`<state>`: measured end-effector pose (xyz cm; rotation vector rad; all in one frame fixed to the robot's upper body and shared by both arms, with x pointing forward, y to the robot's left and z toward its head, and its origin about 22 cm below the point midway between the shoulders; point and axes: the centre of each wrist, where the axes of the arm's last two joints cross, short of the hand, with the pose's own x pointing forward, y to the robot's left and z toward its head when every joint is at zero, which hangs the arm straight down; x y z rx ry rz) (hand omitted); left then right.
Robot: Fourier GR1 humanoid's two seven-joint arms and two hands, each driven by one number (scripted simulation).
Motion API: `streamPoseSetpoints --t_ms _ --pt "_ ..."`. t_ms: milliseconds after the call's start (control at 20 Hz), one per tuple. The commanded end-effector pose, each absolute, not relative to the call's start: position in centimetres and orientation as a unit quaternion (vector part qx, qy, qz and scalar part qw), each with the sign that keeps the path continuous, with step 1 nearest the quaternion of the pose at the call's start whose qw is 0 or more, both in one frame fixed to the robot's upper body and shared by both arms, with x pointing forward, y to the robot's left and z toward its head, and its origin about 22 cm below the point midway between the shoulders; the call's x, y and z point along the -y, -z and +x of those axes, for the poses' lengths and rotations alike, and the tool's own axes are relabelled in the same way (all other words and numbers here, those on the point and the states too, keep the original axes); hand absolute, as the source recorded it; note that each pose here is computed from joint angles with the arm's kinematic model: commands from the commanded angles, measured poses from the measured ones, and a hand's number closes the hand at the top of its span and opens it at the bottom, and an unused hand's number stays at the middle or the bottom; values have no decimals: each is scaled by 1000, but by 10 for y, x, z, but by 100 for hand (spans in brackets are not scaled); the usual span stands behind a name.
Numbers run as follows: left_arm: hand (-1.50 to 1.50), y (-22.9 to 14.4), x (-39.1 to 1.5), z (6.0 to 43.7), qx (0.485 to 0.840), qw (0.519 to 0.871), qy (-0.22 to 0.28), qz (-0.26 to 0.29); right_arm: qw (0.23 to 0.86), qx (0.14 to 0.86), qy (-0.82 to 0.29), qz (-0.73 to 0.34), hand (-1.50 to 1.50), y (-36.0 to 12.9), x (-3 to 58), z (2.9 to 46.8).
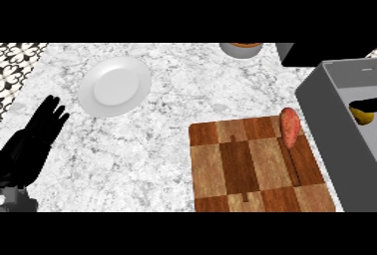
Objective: Pick the lemon from the cutting board and place it in the cardboard box
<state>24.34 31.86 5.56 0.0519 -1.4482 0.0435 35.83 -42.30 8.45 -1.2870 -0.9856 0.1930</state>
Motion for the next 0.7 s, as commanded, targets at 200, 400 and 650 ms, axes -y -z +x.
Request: streamPoseSetpoints --t_ms 200,400,650 --pt "0 -63 -322 239 659 751 -23 36 617 556 137 -540 -150 -107 430 347" --pt "0 -54 -320 243 661 750 -23 29 599 569 173 -537 -150 -110 466 311" --pt "0 -40 -325 237 653 757 -26 15 596 574 213 -519 -150 -113 491 258"
